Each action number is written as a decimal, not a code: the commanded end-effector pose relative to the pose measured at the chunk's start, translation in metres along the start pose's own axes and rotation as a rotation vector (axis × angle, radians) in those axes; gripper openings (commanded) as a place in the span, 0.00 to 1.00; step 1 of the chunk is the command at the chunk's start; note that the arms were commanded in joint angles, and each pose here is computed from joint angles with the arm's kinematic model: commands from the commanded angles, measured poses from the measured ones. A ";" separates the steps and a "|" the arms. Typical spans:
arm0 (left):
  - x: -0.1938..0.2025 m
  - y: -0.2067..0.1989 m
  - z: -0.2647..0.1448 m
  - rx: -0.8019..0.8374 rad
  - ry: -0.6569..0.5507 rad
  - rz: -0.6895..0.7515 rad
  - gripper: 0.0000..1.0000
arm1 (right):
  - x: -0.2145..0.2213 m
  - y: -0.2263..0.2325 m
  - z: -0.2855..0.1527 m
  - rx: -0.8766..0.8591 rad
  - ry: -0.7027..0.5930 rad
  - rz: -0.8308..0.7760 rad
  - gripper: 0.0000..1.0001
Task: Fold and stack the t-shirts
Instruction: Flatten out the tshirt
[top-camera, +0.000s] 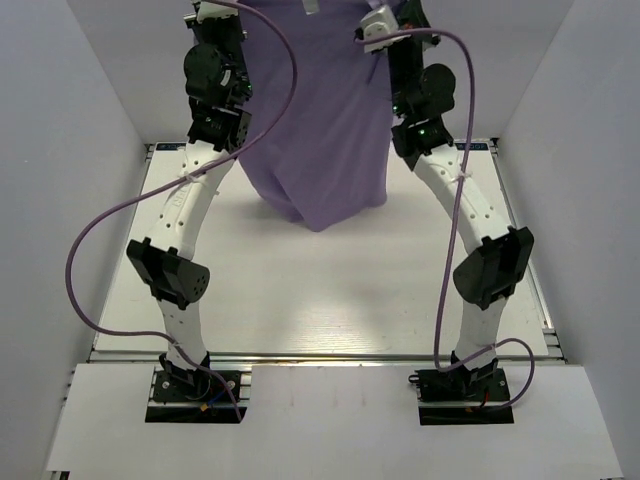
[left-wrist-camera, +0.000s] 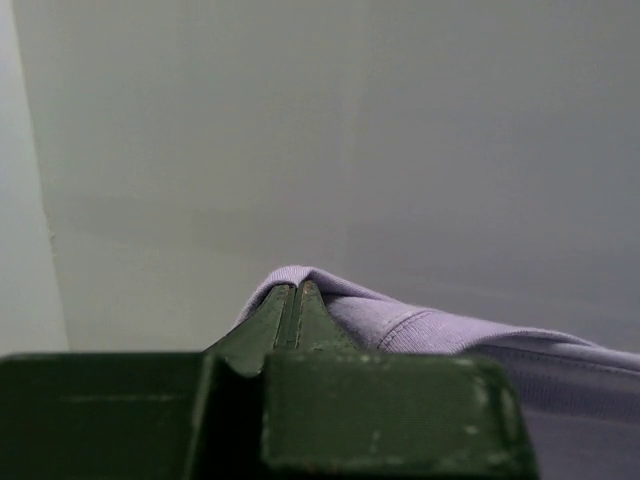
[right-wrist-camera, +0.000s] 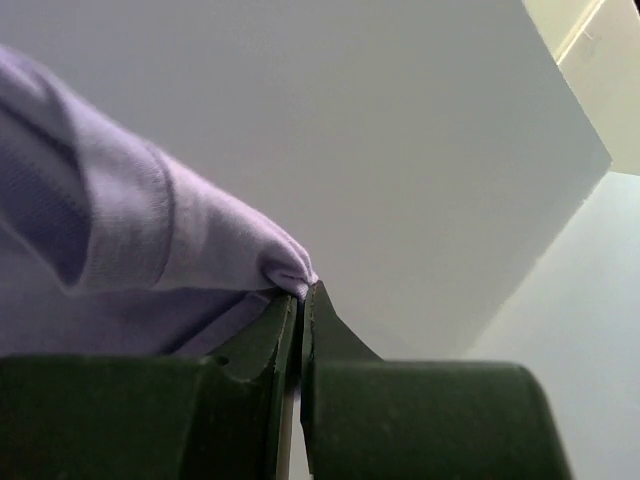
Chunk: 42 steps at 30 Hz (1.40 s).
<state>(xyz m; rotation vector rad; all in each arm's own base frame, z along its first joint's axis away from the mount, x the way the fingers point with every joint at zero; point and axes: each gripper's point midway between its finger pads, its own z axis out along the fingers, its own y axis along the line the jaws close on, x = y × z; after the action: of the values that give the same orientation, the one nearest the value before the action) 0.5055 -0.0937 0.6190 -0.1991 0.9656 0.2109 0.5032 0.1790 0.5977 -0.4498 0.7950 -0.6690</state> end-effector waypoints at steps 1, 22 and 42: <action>-0.094 0.032 0.003 -0.027 -0.249 -0.096 0.00 | -0.044 -0.136 0.008 0.326 -0.256 0.188 0.00; 0.039 0.024 -0.039 0.033 -0.106 -0.042 0.00 | 0.067 -0.047 -0.043 0.157 -0.029 0.097 0.00; 0.140 0.049 -0.235 0.274 0.511 -0.249 0.00 | 0.114 0.045 -0.257 -0.366 0.331 0.510 0.00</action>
<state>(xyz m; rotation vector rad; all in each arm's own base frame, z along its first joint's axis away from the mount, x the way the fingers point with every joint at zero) 0.3960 -0.1054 0.4120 -0.0960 1.3035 -0.2078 0.3846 0.1219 0.3862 -0.5253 1.1427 -0.1354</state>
